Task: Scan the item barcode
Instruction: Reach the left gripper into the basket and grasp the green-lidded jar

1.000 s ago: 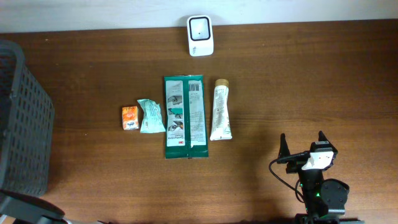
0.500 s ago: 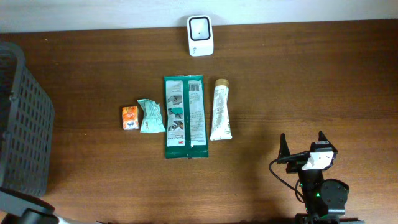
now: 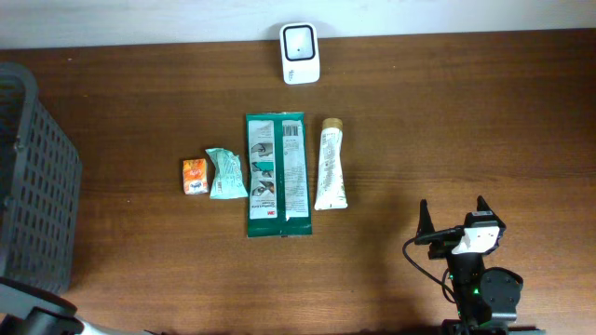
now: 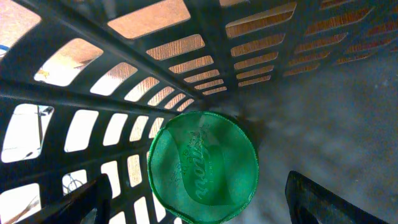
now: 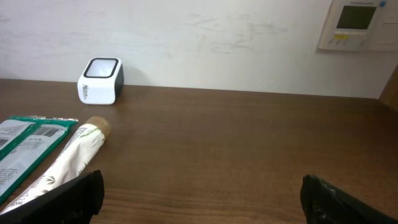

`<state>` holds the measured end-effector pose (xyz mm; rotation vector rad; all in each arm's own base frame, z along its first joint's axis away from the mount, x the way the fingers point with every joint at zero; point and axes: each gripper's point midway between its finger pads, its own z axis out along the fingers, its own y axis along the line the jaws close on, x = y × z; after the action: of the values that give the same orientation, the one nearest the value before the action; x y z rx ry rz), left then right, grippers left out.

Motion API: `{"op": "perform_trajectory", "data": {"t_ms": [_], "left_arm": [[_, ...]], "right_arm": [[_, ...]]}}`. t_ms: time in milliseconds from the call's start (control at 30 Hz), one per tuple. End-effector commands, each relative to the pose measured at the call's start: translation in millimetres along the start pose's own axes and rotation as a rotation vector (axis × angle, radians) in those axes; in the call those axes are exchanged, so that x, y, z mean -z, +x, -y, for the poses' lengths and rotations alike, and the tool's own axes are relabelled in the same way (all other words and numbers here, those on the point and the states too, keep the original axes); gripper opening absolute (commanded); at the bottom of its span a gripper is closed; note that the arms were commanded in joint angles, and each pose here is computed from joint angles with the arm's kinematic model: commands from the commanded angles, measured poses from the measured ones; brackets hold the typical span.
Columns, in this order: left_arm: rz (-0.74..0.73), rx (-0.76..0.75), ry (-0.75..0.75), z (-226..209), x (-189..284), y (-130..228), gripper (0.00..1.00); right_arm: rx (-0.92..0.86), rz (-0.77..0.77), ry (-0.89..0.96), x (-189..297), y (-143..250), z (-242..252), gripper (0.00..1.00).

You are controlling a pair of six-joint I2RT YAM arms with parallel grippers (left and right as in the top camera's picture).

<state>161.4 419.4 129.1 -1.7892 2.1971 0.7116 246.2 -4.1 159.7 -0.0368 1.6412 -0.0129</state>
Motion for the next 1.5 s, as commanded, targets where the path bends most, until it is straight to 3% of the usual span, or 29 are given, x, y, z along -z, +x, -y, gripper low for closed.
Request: {"op": "perform_trajectory", "data": {"t_ms": [0, 433, 500, 667, 900, 967, 1333, 1433, 1467], "left_arm": [[-0.046, -0.029, -0.042, -5, -16, 11, 0.87], [-0.108, -0.054, -0.055, -2, -34, 25, 0.84], [-0.110, -0.053, -0.051, -1, -34, 26, 0.76], [-0.116, -0.049, 0.007, 10, -34, 27, 0.67], [-0.095, -0.071, 0.056, 29, -30, 24, 0.66], [-0.083, -0.140, 0.121, 46, -27, 23, 0.66], [-0.028, -0.250, 0.184, 73, -20, 17, 0.77], [-0.008, -0.246, 0.189, 75, -20, 12, 0.82], [-0.001, -0.243, 0.190, 75, -20, 11, 0.89]], "right_arm": [[0.006, -0.006, -0.007, 0, 4, -1, 0.98], [0.006, -0.006, -0.007, 0, 4, -1, 0.98], [0.006, -0.006, -0.007, 0, 3, -1, 0.98], [0.006, -0.006, -0.007, 0, 4, -1, 0.98], [0.006, -0.006, -0.007, 0, 4, -1, 0.98], [0.006, -0.006, -0.007, 0, 4, -1, 0.98], [0.006, -0.006, -0.007, 0, 4, -1, 0.98], [0.006, -0.006, -0.007, 0, 4, -1, 0.98], [0.006, -0.006, -0.007, 0, 4, -1, 0.98]]}}
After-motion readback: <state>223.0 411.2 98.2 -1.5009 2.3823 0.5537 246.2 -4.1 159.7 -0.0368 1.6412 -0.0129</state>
